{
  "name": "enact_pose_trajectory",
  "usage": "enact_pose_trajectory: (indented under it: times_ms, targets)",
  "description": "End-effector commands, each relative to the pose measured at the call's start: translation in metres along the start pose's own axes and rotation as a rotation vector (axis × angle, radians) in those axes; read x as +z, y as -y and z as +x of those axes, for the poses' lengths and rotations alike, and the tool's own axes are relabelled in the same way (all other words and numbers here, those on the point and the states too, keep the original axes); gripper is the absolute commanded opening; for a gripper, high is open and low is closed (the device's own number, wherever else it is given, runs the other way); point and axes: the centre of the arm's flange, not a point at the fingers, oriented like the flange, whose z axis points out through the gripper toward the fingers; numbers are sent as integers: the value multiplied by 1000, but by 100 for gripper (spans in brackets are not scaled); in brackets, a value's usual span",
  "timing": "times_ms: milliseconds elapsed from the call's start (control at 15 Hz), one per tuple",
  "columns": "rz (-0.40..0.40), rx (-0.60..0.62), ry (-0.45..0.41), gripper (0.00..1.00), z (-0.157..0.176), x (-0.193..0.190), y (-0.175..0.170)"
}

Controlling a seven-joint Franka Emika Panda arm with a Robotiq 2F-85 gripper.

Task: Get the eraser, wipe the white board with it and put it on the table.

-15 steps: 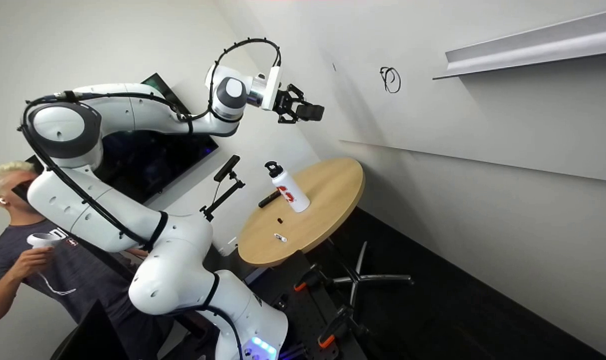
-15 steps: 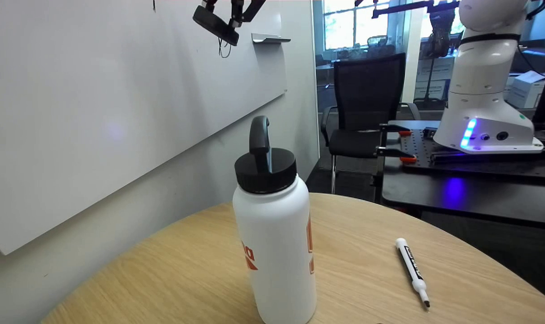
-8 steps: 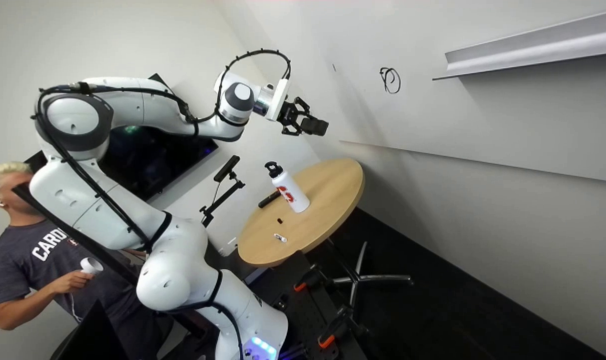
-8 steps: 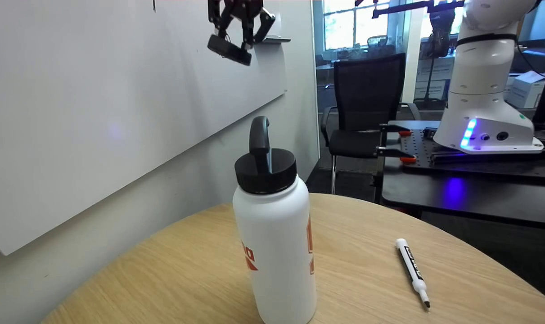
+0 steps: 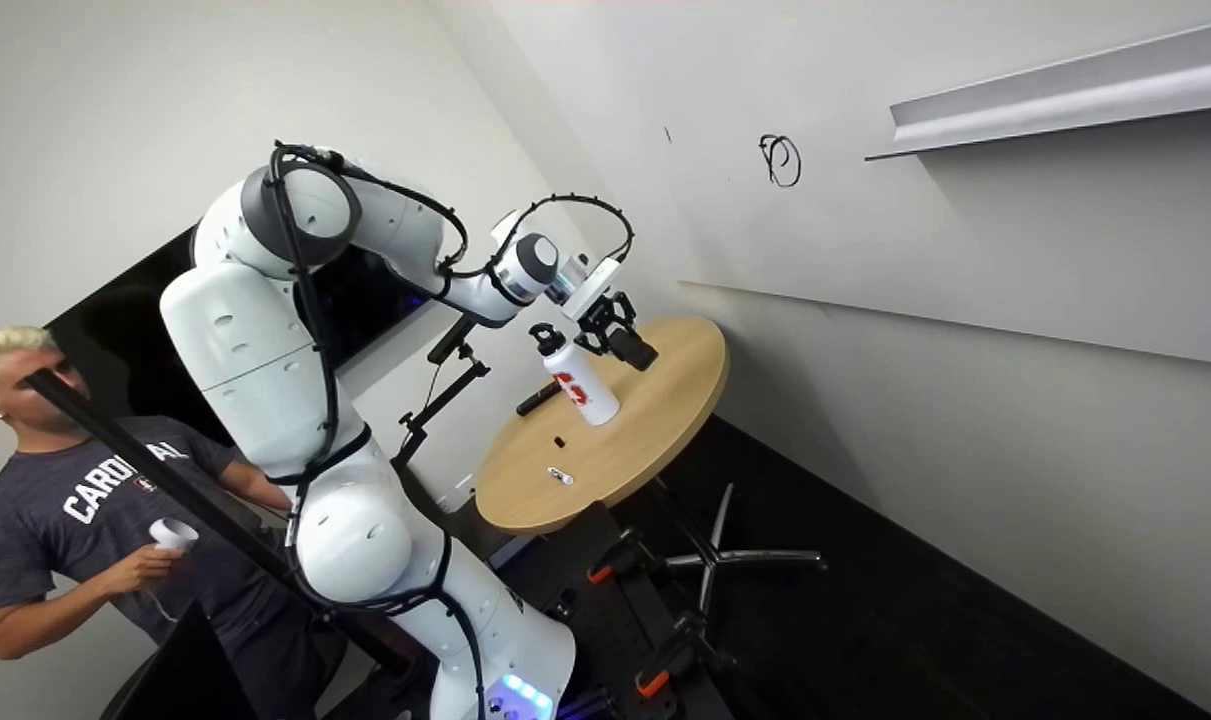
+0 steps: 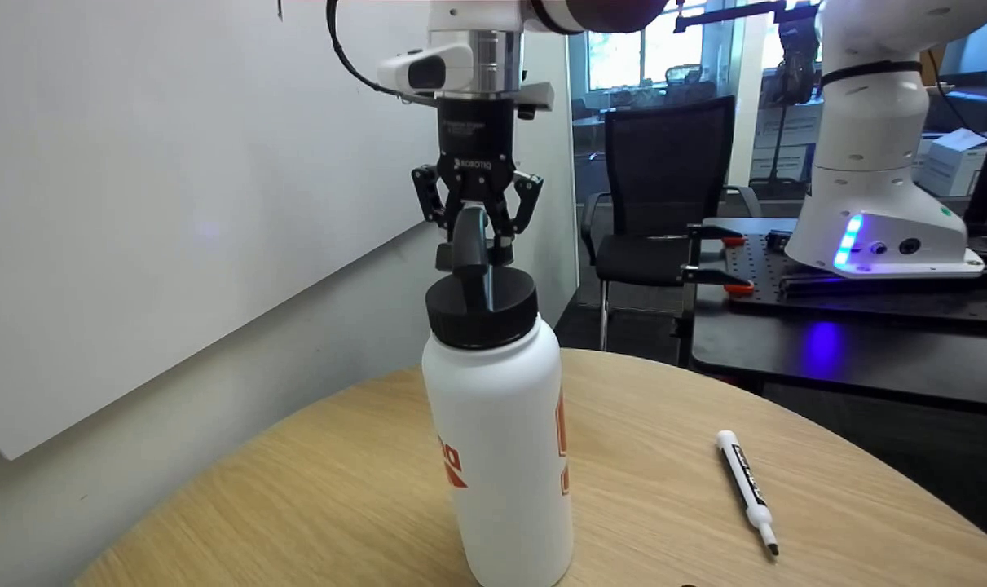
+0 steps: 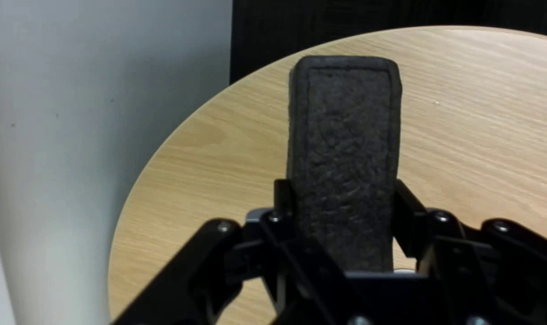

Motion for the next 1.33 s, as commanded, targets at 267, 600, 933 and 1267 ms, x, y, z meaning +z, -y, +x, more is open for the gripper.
enact_pose_trajectory:
  times_ms: [267,600,933,1267]
  targets:
    - [-9,2,4,29,-2,-2,-3]
    - [47,17,-23,29,36,40,-10]
    - [41,25,-39,29,72,82,-6]
    - [6,59,-18,29,87,116,-5]
